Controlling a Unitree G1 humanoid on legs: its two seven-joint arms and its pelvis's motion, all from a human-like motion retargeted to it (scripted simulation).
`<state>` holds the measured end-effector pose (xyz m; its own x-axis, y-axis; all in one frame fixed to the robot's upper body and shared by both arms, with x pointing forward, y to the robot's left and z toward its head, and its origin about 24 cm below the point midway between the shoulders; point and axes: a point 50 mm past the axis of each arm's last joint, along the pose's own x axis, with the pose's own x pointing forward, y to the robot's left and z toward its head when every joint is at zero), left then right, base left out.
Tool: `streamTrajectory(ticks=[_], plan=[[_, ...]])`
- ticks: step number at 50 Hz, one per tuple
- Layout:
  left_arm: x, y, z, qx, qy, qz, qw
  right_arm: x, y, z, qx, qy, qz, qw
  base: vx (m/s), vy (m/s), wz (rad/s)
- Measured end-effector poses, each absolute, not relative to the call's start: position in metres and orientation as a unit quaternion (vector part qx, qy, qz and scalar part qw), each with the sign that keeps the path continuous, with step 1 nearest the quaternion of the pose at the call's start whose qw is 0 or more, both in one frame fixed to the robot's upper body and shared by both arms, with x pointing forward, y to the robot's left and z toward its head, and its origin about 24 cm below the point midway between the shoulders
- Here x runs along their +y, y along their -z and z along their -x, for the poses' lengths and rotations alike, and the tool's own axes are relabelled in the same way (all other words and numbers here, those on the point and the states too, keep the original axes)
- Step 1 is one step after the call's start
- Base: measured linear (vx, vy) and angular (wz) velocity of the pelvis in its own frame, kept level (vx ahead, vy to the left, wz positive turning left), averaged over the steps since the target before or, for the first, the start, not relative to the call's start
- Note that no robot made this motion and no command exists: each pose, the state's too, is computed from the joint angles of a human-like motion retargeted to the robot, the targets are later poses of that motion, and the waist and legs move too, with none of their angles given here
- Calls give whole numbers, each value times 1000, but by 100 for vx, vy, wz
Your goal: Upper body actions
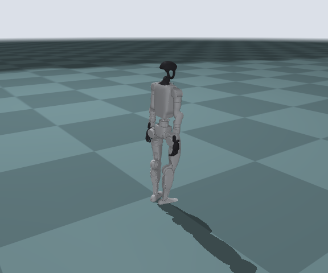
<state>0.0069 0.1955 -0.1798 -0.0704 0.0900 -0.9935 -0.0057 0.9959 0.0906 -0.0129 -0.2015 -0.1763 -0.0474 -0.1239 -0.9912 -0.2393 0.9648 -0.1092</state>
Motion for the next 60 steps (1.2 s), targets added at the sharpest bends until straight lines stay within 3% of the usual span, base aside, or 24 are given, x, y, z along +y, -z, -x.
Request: streamTrajectory(ticks=[7, 19, 40, 45, 53, 60], plan=[[196, 180, -3, 734, -49, -11, 677, -200, 175, 24, 737, -58, 139, 659, 10, 7, -27], [194, 180, 7, 742, -46, -3, 668, -199, 178, -15, 689, -61, 139, 709, 5, 7, -15], [203, 178, -40, 689, -50, -30, 722, -194, 178, -5, 702, -80, 152, 691, -3, -3, 157], [198, 179, -20, 715, -55, -15, 697, -202, 177, 0, 707, -64, 156, 687, -9, 5, 290], [185, 179, 23, 750, -138, 113, 637, -215, 175, 10, 720, -33, 150, 677, 1, 14, 236], [188, 171, 70, 789, -186, 115, 574, -214, 175, -1, 708, -40, 155, 688, 12, 17, 64]])
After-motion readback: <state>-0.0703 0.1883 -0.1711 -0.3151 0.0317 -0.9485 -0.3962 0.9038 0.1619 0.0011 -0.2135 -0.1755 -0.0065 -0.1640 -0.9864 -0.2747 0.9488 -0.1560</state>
